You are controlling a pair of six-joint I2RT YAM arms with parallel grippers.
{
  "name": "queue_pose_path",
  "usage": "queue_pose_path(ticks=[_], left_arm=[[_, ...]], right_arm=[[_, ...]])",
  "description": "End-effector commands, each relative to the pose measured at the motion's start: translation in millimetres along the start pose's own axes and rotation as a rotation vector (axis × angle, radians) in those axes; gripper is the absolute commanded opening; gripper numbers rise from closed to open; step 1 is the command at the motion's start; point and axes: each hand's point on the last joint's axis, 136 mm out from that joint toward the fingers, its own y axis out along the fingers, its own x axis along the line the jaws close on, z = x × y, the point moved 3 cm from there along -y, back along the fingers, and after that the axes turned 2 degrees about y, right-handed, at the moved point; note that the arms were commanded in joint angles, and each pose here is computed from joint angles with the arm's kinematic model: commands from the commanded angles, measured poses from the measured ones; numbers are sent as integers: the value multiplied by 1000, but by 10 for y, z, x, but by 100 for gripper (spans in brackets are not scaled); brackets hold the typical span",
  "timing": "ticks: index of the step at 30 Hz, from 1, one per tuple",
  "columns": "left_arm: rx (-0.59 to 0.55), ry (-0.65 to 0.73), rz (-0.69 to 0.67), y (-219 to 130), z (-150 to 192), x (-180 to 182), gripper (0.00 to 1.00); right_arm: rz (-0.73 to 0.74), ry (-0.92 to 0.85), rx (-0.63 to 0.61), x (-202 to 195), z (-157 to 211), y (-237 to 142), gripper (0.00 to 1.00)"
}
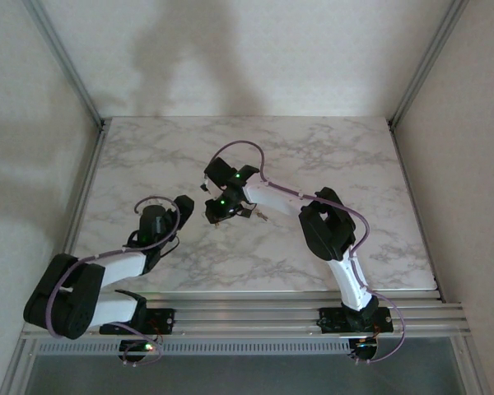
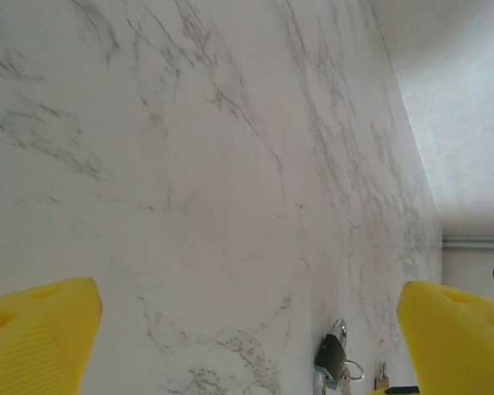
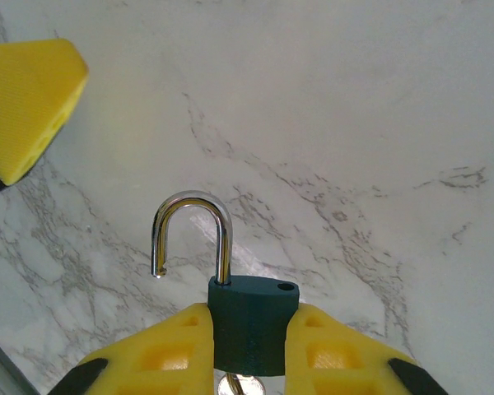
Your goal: Lock with the key
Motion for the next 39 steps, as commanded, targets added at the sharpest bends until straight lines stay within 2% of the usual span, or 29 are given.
queue_pose_path(ticks=[1, 6, 20, 39], left_arm=[[36, -28, 83, 9, 68, -144, 89], [53, -26, 114, 19, 117, -260, 83], [129, -53, 153, 96, 327, -328, 52], [159, -61, 154, 193, 414, -362, 26]], right_arm=[[-42, -1, -41, 85, -53, -180, 16], [-46, -3, -45, 93, -50, -190, 16], [-64, -6, -54, 119, -50, -216, 16], [-79, -13, -63, 142, -44, -239, 16]])
